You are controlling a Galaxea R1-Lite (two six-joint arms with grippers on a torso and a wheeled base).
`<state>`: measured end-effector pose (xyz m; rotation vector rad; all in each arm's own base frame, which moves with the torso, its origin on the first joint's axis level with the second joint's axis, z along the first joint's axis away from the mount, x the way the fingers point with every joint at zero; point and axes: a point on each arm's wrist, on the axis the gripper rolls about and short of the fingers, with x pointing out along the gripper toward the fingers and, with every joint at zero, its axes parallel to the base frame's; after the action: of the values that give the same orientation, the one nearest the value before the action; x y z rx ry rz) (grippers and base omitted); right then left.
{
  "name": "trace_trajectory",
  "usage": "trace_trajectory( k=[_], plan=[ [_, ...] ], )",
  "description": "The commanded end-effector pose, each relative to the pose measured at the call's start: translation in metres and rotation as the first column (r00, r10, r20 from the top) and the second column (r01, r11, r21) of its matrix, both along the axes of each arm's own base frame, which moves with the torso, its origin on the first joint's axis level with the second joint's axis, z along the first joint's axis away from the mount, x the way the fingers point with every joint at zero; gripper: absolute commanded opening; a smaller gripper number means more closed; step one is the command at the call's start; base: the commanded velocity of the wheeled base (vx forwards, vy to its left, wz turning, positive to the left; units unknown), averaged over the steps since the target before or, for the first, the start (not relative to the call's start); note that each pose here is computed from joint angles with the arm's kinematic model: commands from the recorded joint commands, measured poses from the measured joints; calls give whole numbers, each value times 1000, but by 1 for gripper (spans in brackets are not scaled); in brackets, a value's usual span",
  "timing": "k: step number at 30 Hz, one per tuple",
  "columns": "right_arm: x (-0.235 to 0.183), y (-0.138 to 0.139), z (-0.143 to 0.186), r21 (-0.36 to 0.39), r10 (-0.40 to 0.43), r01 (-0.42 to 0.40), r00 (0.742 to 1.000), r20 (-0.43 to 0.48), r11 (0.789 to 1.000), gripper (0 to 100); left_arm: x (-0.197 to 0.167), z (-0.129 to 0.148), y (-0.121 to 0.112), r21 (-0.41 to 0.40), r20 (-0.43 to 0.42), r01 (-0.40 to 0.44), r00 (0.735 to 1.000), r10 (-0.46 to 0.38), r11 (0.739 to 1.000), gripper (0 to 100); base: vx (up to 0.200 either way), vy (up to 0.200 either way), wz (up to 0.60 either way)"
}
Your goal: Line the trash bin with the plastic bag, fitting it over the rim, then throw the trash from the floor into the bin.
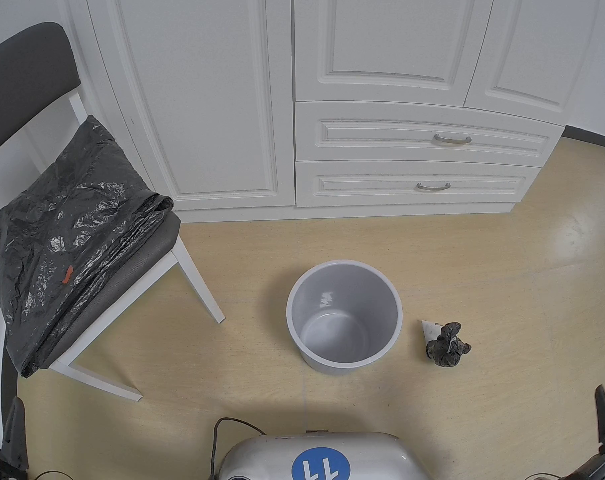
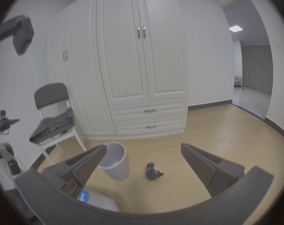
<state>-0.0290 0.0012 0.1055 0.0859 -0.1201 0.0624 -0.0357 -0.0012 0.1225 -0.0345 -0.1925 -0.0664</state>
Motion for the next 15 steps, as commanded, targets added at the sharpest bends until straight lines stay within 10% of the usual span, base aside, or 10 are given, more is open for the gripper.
trace_trajectory(
  k=[1, 8, 9, 15],
  plan=[
    [4, 1, 53, 9, 55, -55, 998, 19, 998, 100, 9, 49, 0, 69, -94, 13, 996, -7, 998, 100, 0, 0, 0],
    [44, 1, 91, -43, 60, -66, 990, -124, 997, 100, 65, 84, 4, 257, -286, -163, 929, 236, 953, 100, 0, 0, 0],
    [59, 2, 101, -64, 56, -67, 985, -162, 996, 100, 89, 83, 10, 342, -372, -242, 852, 368, 908, 100, 0, 0, 0],
    [99, 2, 118, -80, 51, -64, 986, -160, 995, 100, 128, 71, 34, 460, -492, -295, 700, 517, 837, 100, 0, 0, 0]
  ],
)
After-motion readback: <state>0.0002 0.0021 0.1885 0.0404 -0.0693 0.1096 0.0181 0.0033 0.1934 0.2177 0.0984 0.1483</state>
